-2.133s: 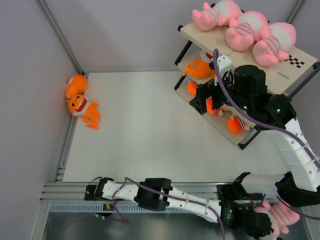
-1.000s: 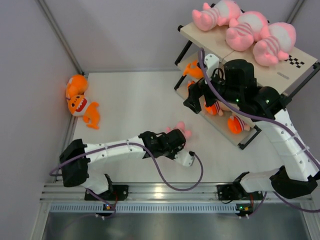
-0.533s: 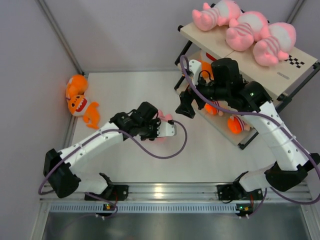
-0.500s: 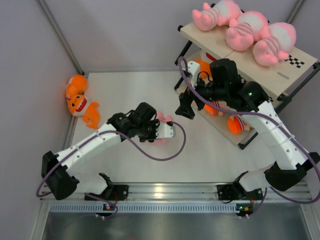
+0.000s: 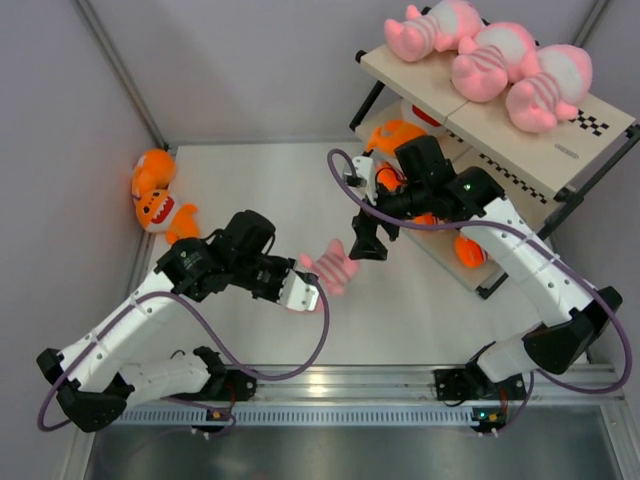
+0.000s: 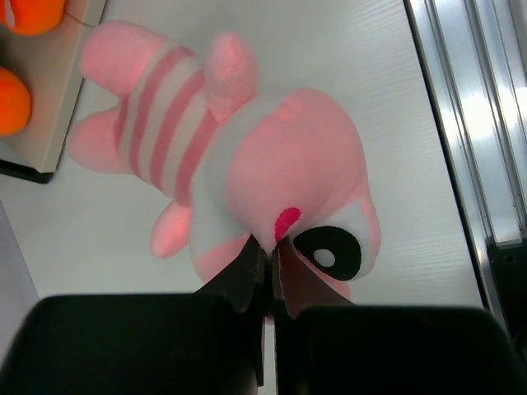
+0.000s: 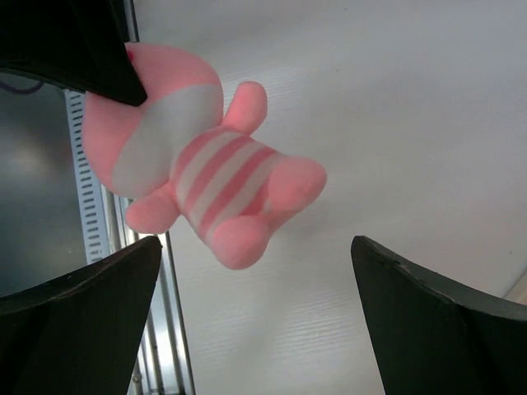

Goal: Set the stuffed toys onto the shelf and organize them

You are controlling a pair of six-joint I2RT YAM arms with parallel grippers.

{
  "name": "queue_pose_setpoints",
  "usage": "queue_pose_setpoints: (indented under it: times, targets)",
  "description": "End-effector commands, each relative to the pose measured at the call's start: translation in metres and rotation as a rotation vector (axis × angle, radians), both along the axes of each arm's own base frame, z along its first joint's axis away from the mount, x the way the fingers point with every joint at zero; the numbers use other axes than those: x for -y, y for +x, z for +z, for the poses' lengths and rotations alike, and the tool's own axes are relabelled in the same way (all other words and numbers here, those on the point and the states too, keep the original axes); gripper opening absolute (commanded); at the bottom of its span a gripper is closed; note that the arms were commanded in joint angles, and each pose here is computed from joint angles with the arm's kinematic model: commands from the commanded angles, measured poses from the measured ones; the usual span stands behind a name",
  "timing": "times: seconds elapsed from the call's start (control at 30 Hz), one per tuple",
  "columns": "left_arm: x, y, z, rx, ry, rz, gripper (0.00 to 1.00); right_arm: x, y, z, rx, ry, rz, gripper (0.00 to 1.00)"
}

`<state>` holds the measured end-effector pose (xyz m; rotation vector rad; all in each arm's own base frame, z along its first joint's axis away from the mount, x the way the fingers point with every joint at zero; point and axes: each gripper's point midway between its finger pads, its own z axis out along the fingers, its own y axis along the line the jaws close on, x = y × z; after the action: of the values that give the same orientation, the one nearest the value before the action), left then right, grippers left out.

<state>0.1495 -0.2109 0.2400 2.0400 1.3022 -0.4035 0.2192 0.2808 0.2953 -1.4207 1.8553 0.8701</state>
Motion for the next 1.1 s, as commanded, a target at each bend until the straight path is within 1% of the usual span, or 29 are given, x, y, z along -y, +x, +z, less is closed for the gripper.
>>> queue_pose_setpoints:
  times: [0.0, 0.1, 0.27, 0.43, 0.53, 0.6, 0.63, 0.7, 0.73, 0.77, 0.8, 0.83, 0.87, 0.93, 0.97, 1.0, 1.03, 1.07]
  targets:
    - [0.008, -0.014, 0.019, 0.031, -0.061, -0.129, 0.00, -0.003, -0.002, 0.007, -0.018, 0.040, 0.020, 0.99]
    - [0.007, -0.006, 0.024, 0.087, -0.047, -0.136, 0.00, -0.003, 0.009, -0.004, -0.020, 0.009, -0.007, 0.99]
    - [0.007, -0.009, 0.037, 0.141, -0.077, -0.170, 0.00, -0.017, 0.023, 0.001, 0.002, 0.051, 0.008, 0.99]
    - [0.007, -0.010, 0.038, 0.147, -0.083, -0.179, 0.00, -0.034, 0.032, -0.011, -0.082, 0.083, 0.024, 0.99]
    - [0.006, -0.011, 0.039, 0.152, -0.084, -0.178, 0.00, -0.037, 0.029, -0.020, -0.128, 0.083, 0.044, 0.99]
    - [0.005, -0.010, 0.038, 0.153, -0.079, -0.176, 0.00, -0.040, 0.025, -0.025, -0.149, 0.093, 0.065, 0.97]
    - [0.005, -0.011, 0.036, 0.151, -0.076, -0.178, 0.00, -0.040, 0.023, -0.026, -0.161, 0.097, 0.066, 0.94]
    - [0.004, -0.010, 0.034, 0.153, -0.068, -0.172, 0.00, -0.042, 0.020, -0.026, -0.189, 0.106, 0.076, 0.69]
    - [0.003, -0.009, 0.034, 0.154, -0.066, -0.168, 0.00, -0.040, 0.017, -0.029, -0.211, 0.093, 0.076, 0.57]
    - [0.002, -0.007, 0.033, 0.158, -0.058, -0.157, 0.00, -0.039, 0.015, -0.028, -0.219, 0.091, 0.077, 0.36]
    - [0.001, -0.006, 0.033, 0.158, -0.055, -0.146, 0.00, -0.038, 0.013, -0.027, -0.222, 0.091, 0.078, 0.27]
    - [0.000, -0.005, 0.034, 0.162, -0.052, -0.137, 0.00, -0.036, 0.009, -0.024, -0.224, 0.091, 0.077, 0.09]
    - [-0.002, 0.000, 0.035, 0.170, -0.047, -0.098, 0.00, -0.034, 0.007, -0.023, -0.233, 0.091, 0.068, 0.00]
    - [-0.002, 0.010, 0.040, 0.190, -0.059, -0.031, 0.00, -0.031, 0.005, -0.015, -0.216, 0.096, 0.042, 0.00]
    - [-0.005, 0.018, 0.041, 0.195, -0.053, 0.029, 0.02, -0.030, 0.005, -0.010, -0.223, 0.101, 0.015, 0.00]
    - [-0.002, 0.025, 0.049, 0.223, -0.079, 0.062, 0.08, -0.027, 0.009, -0.007, -0.205, 0.093, -0.025, 0.00]
    - [-0.003, 0.030, 0.052, 0.231, -0.090, 0.097, 0.32, -0.024, 0.011, 0.003, -0.182, 0.105, -0.056, 0.00]
    - [-0.003, 0.032, 0.056, 0.222, -0.112, 0.138, 0.49, -0.024, 0.015, 0.014, -0.176, 0.124, -0.104, 0.00]
